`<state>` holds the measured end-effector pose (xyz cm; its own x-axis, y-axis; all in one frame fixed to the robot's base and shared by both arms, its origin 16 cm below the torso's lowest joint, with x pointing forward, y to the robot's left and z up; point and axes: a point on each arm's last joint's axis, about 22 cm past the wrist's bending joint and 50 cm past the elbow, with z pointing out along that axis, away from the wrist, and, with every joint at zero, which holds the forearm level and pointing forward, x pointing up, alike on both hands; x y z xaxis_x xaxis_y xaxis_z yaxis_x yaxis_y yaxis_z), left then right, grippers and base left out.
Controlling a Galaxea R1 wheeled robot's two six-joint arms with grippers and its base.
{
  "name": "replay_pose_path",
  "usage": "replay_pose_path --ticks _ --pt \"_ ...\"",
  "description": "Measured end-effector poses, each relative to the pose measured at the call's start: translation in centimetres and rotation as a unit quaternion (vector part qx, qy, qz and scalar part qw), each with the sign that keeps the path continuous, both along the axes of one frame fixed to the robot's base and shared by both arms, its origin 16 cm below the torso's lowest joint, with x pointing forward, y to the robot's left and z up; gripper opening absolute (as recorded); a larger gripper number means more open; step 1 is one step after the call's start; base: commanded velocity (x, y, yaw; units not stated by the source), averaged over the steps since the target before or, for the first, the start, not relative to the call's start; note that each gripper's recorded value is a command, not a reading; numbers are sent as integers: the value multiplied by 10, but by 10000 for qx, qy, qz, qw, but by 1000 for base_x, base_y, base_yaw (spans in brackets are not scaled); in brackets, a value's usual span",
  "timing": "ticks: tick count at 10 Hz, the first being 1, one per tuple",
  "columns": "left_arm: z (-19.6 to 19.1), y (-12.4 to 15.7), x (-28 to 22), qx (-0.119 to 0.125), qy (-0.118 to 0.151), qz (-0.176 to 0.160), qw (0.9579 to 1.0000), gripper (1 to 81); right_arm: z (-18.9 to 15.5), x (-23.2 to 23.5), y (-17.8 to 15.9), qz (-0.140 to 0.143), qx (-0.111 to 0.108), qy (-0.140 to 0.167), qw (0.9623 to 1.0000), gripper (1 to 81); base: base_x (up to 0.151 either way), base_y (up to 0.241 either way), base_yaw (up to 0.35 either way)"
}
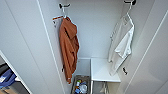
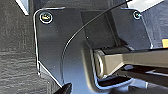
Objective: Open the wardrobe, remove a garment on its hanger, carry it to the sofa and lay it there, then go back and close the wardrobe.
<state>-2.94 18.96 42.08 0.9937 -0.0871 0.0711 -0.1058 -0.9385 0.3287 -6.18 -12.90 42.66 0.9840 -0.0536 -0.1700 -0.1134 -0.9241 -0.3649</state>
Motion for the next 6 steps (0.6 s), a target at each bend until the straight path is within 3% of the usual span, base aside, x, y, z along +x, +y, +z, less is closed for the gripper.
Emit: replay_pose_path --ticks 2,6 --pt "0 3 0 19 4 -3 10000 811 -2 19 -1 101 0 -123 9999 811 0 0 0" --pt "0 3 0 19 4 -11 10000 811 5 -33 0 293 62 22 9995 811 17 0 0"
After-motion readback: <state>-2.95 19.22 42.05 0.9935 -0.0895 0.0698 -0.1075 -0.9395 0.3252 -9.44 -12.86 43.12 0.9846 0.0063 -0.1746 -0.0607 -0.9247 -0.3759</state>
